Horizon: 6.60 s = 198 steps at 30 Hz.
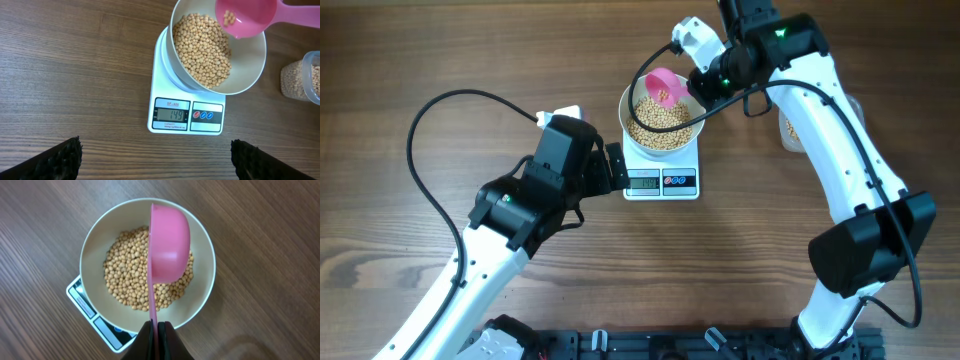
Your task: Scoop item into bowl and weigh 150g on scale
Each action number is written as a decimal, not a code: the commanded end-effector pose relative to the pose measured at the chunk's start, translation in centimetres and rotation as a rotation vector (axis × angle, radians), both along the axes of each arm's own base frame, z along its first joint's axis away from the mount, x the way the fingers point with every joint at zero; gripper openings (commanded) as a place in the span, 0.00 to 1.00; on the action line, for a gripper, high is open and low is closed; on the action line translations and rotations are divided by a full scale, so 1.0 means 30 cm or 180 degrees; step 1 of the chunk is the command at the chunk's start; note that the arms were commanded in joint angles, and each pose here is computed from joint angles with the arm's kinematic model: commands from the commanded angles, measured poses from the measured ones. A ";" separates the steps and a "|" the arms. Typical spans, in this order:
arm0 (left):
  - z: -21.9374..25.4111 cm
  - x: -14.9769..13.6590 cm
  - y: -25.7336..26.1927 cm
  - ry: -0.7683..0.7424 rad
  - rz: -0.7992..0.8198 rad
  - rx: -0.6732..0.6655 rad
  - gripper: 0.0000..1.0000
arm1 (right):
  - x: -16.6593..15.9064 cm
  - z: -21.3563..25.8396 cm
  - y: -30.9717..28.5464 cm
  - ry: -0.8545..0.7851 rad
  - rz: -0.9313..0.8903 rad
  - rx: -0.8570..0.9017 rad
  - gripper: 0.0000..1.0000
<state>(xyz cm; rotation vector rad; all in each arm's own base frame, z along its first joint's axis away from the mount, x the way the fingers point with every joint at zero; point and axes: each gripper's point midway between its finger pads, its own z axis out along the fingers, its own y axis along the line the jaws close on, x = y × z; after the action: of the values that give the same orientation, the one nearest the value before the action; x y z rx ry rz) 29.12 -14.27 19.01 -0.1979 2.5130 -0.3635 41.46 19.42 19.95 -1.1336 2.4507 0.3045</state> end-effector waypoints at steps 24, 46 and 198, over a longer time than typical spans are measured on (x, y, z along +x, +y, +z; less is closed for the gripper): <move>0.010 0.005 0.010 -0.0046 0.0013 0.0022 1.00 | 0.011 0.061 0.011 -0.0138 -0.0085 0.0085 0.04; 0.010 0.005 0.010 -0.0046 0.0013 0.0022 1.00 | 0.010 0.061 0.011 -0.0051 -0.0281 0.0156 0.04; 0.010 0.005 0.010 -0.0046 0.0013 0.0022 1.00 | -0.292 -0.107 -1.065 0.1592 -0.4827 0.0385 0.99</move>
<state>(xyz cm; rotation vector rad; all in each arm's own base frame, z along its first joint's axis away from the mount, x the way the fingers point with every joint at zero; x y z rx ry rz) 29.12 -14.27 19.01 -0.1979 2.5130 -0.3635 33.65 -10.76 13.46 1.0775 2.9058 0.4347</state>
